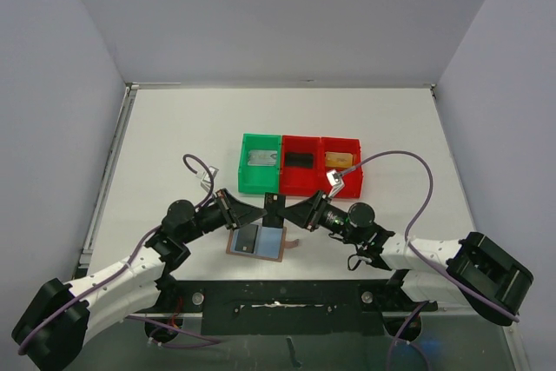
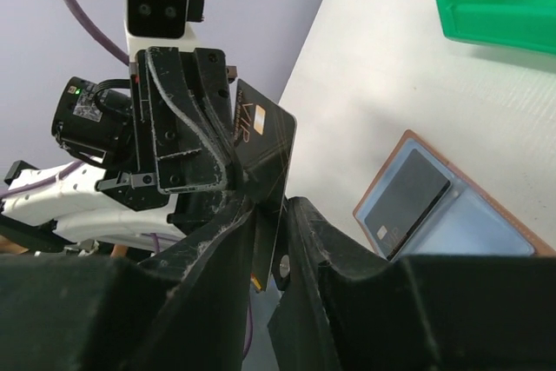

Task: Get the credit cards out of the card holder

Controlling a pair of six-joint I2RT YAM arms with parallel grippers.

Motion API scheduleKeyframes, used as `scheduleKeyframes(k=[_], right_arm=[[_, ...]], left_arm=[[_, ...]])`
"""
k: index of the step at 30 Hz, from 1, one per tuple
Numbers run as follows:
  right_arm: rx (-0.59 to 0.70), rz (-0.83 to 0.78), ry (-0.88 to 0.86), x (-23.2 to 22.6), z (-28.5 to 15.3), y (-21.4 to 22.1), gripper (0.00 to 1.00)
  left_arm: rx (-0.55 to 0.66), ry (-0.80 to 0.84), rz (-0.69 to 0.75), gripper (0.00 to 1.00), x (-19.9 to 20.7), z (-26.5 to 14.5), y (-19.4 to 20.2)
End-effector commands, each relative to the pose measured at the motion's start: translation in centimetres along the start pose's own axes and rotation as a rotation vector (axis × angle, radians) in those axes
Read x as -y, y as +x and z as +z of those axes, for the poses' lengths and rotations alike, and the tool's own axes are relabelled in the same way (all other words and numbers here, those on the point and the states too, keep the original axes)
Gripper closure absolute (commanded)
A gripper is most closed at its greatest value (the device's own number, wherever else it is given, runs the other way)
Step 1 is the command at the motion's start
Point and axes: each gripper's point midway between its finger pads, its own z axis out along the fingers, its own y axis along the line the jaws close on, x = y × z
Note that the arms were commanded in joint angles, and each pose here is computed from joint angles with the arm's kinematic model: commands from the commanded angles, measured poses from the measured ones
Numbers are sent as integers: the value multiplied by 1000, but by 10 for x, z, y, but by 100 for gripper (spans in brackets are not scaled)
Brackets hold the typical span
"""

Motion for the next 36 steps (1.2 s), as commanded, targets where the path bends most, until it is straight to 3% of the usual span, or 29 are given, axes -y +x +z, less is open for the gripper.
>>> scheduleKeyframes(k=[1,10,21,23,30,33,36], right_arm=[[34,-29,-139,-33,0,-12,78],[17,-38,-183,-43,0,-12,77],[17,-59,-196,-50,0,-14,100],[25,-67,-185,-49,-1,-15,100],[55,-93,-104,-39,-5,-22,100],[78,-104,-58,-32,-8,-26,100],[102,-115,-21,-26,-11,-29,100]], left_arm=[[16,94,37,100,23,-2,-4],[13,112,34,100,26,-2,-4],[9,108,29,100,25,-3,-2],[8,87,32,100,23,-2,-4],[-4,-26,86,52,12,2,-8],[15,-61,96,39,8,1,-12],[46,-94,102,33,5,-3,-17]])
